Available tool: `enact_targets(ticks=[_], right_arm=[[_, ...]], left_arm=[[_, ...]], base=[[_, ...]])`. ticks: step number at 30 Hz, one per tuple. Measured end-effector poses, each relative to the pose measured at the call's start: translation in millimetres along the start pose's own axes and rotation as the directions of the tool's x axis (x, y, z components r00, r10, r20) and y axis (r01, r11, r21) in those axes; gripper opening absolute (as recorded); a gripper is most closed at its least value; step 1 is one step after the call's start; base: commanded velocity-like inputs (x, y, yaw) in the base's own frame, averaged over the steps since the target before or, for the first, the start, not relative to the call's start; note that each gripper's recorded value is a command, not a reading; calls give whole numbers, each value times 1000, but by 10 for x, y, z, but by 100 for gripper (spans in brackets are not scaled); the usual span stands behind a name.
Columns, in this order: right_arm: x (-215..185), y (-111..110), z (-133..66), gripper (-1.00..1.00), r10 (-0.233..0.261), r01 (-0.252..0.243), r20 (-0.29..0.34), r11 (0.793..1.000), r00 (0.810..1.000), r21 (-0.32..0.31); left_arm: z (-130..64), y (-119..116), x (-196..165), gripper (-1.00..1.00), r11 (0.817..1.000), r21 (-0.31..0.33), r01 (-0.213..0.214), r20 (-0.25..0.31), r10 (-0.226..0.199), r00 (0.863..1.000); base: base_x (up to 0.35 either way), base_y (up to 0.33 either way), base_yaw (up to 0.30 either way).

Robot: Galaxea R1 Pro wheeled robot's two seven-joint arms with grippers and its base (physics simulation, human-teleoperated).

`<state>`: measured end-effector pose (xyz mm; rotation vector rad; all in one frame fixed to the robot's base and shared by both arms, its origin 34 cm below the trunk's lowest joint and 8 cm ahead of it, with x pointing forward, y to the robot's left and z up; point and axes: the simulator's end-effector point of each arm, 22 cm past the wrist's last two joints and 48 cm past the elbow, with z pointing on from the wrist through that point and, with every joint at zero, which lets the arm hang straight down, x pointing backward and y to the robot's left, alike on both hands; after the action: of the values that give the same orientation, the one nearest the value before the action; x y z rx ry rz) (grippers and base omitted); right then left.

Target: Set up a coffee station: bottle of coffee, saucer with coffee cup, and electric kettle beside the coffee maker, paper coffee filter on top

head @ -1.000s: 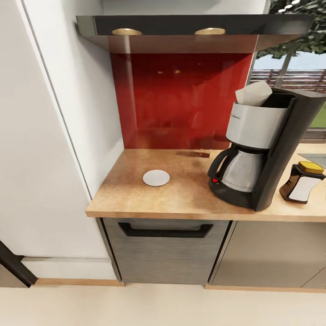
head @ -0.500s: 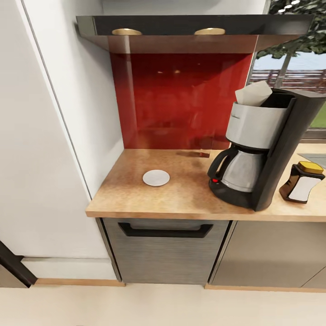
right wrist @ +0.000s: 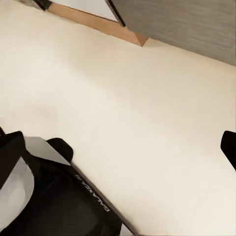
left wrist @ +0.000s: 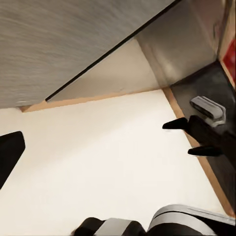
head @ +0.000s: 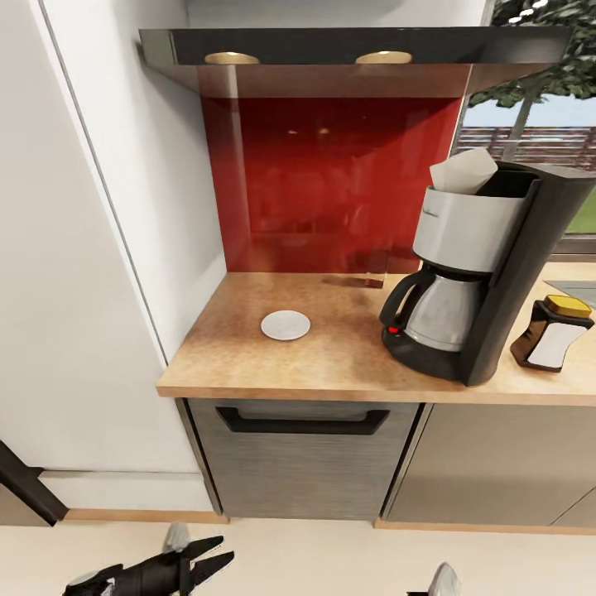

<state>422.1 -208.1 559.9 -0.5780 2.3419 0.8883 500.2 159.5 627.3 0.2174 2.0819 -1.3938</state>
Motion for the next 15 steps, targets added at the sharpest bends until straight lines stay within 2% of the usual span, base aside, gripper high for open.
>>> enact_targets(ticks=[1,3,5,7,10,12,15], right_arm=[[-323,124,34,100,-1,2,36,1000,999,-29],[-691,232,3,100,0,3,66,999,998,-48],[-1222,421,-149,100,4,6,115,996,993,-86],[-1559,536,-277,100,25,-8,163,994,986,-108],[-1817,624,-384,100,54,-29,190,991,980,-128],[-2030,650,-442,100,85,-56,202,988,976,-144],[-2286,639,-496,100,109,-75,217,985,970,-158]], left_arm=[[-10,-156,-175,100,998,54,-11,-13,12,1000],[-15,-366,-373,100,993,117,-30,-27,33,999],[2,-769,-689,100,976,213,-53,-51,65,997],[28,-1044,-865,100,963,264,-61,-65,81,995],[-10,-1258,-1118,100,953,291,-79,-46,96,994],[-106,-1402,-1397,100,949,298,-100,-8,107,994],[-192,-1513,-1592,100,948,300,-108,16,108,994]], base=[[0,0,0],[0,0,0],[0,0,0],[0,0,0],[0,0,0],[0,0,0],[0,0,0]])
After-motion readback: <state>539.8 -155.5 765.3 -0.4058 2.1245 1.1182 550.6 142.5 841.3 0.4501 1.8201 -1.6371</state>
